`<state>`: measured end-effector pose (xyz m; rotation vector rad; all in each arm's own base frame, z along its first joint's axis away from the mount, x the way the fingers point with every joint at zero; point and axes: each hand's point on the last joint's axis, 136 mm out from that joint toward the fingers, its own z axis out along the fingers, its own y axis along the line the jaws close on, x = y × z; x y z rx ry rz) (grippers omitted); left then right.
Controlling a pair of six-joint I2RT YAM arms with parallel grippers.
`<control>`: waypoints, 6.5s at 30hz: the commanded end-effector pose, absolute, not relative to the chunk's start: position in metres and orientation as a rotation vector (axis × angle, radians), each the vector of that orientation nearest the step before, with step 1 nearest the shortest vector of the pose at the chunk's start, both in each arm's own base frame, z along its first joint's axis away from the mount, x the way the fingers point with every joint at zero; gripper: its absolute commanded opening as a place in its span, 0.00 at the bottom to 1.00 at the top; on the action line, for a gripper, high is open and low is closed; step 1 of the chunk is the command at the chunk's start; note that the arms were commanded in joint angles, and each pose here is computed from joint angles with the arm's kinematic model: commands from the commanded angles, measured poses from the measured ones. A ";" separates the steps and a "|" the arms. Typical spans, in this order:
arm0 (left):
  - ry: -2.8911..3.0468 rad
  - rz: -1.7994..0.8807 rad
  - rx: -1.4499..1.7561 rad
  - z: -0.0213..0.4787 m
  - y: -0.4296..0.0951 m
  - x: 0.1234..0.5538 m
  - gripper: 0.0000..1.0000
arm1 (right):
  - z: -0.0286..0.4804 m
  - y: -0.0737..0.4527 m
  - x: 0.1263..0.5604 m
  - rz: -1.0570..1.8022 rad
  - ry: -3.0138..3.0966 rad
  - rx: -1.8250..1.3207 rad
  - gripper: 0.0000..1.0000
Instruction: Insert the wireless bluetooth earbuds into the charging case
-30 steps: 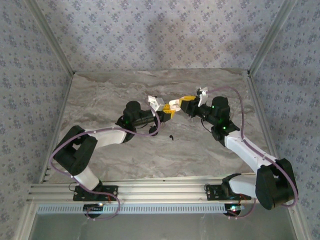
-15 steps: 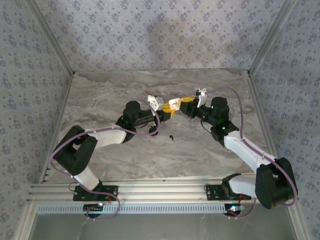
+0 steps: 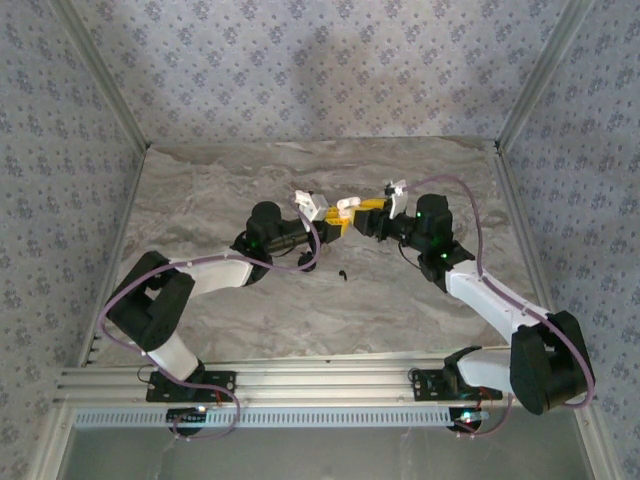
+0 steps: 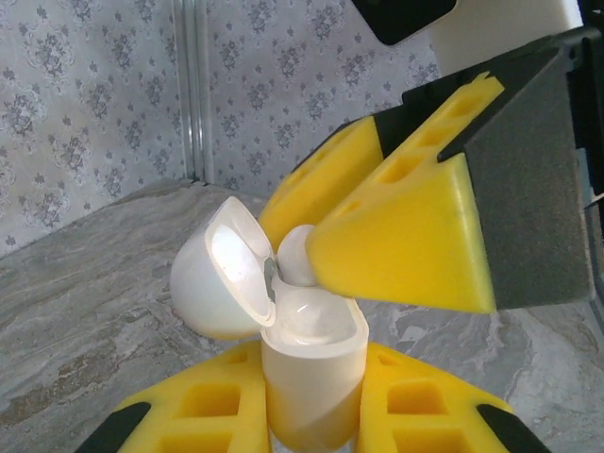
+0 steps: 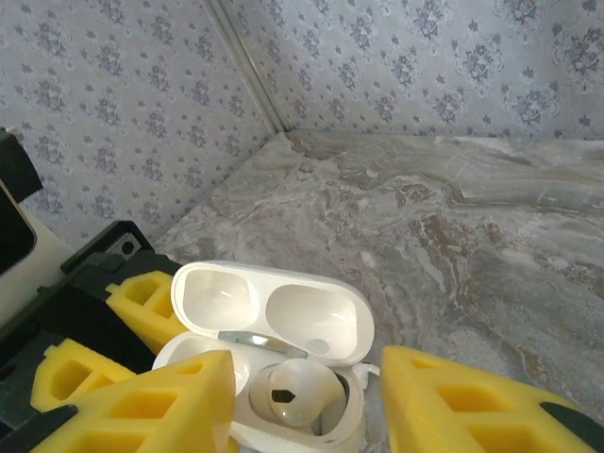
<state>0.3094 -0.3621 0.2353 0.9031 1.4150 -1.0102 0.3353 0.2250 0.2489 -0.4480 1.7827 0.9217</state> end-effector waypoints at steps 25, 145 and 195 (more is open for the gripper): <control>1.449 -0.980 0.892 0.238 -0.342 0.316 0.09 | 0.266 0.188 0.322 1.056 2.183 -0.205 0.54; 2.050 -0.749 0.362 0.188 -0.183 0.363 0.09 | 0.049 0.221 0.316 0.422 2.318 -1.592 0.28; 1.859 -0.834 0.608 0.182 -0.269 0.321 0.09 | 0.064 0.135 0.239 0.060 3.154 -0.020 0.54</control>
